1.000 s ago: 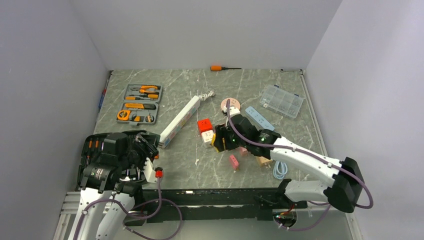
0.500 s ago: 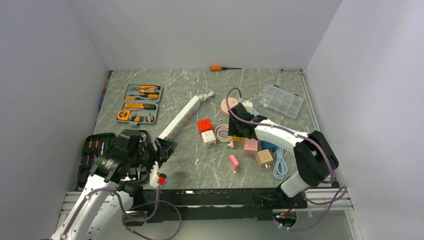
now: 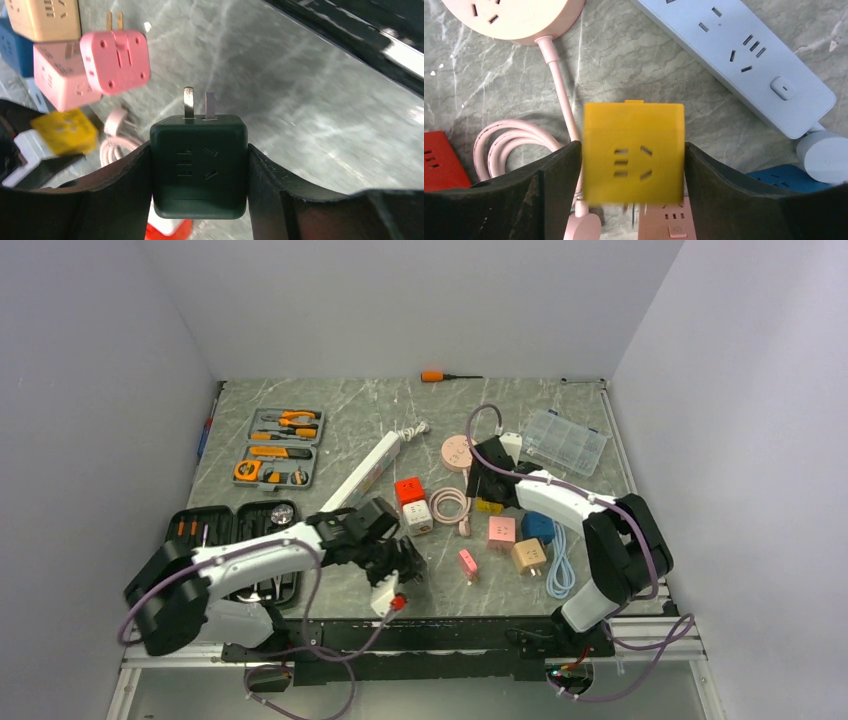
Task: Pull the plug off the socket
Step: Place the plug at the center of the board, then move the socket to the center of the board.
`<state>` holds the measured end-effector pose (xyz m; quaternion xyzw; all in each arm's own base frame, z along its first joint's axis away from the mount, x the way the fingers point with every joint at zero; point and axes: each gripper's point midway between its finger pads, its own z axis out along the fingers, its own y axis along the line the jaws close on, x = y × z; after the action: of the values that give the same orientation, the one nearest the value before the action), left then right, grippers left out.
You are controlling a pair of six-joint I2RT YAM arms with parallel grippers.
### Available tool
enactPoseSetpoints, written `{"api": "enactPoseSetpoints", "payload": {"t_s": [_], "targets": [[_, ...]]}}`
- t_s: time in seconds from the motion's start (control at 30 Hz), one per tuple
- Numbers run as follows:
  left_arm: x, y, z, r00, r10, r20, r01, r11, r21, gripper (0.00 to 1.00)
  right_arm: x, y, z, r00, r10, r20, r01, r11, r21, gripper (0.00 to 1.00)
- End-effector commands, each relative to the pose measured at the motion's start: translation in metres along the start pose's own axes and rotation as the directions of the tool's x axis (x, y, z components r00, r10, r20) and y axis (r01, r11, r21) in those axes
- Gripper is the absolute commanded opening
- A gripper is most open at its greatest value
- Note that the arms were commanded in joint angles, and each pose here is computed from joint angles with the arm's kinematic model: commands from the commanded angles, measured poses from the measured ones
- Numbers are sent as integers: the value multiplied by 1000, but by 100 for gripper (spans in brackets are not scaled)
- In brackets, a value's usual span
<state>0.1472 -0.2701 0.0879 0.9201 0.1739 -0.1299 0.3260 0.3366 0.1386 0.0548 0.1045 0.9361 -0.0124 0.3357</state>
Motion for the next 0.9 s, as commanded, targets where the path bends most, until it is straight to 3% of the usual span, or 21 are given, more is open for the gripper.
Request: {"api": "enactPoseSetpoints", "payload": {"t_s": [0.0, 0.13, 0.3, 0.43, 0.47, 0.5, 0.53, 0.57, 0.7, 0.87], "targets": [[-5, 64, 20, 1000, 26, -3, -27, 994, -108, 0, -28, 4, -19, 995, 42, 90, -37, 998, -55, 83], [-1, 94, 45, 999, -16, -31, 12, 992, -123, 0, -41, 7, -40, 992, 60, 112, -48, 993, -107, 99], [8, 112, 92, 989, -111, -98, 107, 993, -46, 0, -59, 10, -74, 983, 85, 162, -54, 981, -188, 100], [11, 107, 115, 973, -178, -148, 184, 983, 28, 0, -69, -5, -99, 979, 68, 191, -37, 986, -162, 100], [11, 104, 117, 967, -195, -165, 204, 978, 40, 7, -71, -7, -104, 976, 72, 203, -38, 985, -168, 100], [11, 102, 117, 959, -217, -182, 230, 972, 50, 35, -73, -7, -108, 974, 78, 211, -39, 983, -181, 100], [9, 100, 114, 952, -238, -193, 253, 966, 60, 75, -74, -6, -111, 973, 81, 214, -39, 980, -194, 100], [8, 100, 111, 944, -264, -199, 280, 958, 60, 95, -75, -3, -114, 974, 86, 212, -40, 977, -211, 100], [0, 103, 81, 913, -338, -227, 352, 936, 21, 99, -77, 8, -114, 977, 78, 198, -27, 968, -250, 100], [-24, 105, 3, 861, -458, -222, 465, 885, -23, 99, -73, 24, -107, 983, 38, 178, 14, 960, -280, 100]]}}
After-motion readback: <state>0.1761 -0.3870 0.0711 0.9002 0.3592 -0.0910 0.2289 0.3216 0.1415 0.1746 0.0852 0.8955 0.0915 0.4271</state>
